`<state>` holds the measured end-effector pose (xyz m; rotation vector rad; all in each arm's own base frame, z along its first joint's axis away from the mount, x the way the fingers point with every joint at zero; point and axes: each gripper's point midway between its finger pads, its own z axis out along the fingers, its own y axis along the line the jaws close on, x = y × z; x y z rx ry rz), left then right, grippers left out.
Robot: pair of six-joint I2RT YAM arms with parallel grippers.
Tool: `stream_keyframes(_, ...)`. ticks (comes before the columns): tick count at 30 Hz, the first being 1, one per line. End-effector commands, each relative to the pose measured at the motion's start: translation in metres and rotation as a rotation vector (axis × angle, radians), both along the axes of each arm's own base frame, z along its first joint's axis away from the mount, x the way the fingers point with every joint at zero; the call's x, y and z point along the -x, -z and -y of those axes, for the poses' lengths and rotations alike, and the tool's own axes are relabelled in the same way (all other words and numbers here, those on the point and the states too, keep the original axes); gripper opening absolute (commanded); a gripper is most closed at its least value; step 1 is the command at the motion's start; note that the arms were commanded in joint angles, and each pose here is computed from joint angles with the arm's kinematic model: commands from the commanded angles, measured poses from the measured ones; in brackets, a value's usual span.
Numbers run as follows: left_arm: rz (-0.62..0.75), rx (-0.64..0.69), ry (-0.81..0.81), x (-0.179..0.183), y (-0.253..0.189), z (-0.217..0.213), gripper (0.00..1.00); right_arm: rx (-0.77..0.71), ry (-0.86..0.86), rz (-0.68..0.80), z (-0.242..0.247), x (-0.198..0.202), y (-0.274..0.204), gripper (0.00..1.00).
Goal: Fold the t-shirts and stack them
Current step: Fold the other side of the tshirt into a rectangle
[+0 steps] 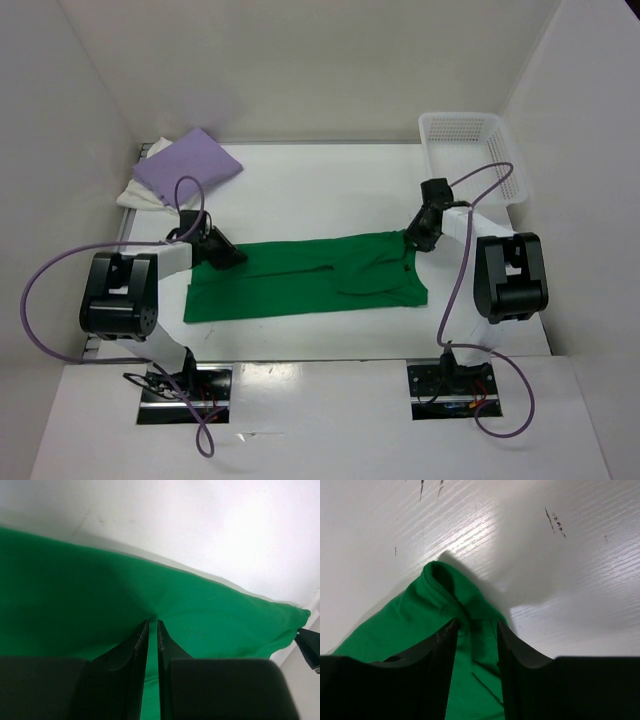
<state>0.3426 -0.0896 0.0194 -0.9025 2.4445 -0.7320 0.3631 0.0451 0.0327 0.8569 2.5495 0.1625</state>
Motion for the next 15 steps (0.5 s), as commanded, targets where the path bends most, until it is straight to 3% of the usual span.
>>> stream_keyframes(1, 0.022, -0.009, -0.029, -0.001, -0.011, -0.008, 0.18, 0.008, 0.006, 0.077, 0.005, -0.01, -0.021, 0.44)
stream_keyframes(6, 0.156, -0.052, 0.015, -0.01, -0.06, -0.008, 0.18, -0.022, -0.009, 0.148, 0.002, 0.014, -0.066, 0.48)
stream_keyframes(9, 0.182, -0.064, 0.057, -0.008, -0.069, 0.005, 0.18, -0.072, -0.011, 0.104, -0.012, 0.047, -0.062, 0.31)
stream_keyframes(10, 0.183, -0.061, 0.089, -0.005, -0.069, 0.016, 0.18, -0.08, -0.013, 0.087, -0.017, 0.055, -0.057, 0.16)
stream_keyframes(11, 0.196, -0.052, 0.112, -0.005, -0.072, 0.024, 0.18, -0.097, -0.018, 0.051, -0.029, 0.07, -0.046, 0.11)
stream_keyframes(15, 0.188, -0.036, 0.183, 0.003, -0.067, 0.056, 0.18, -0.157, -0.039, -0.03, -0.06, 0.097, -0.026, 0.14)
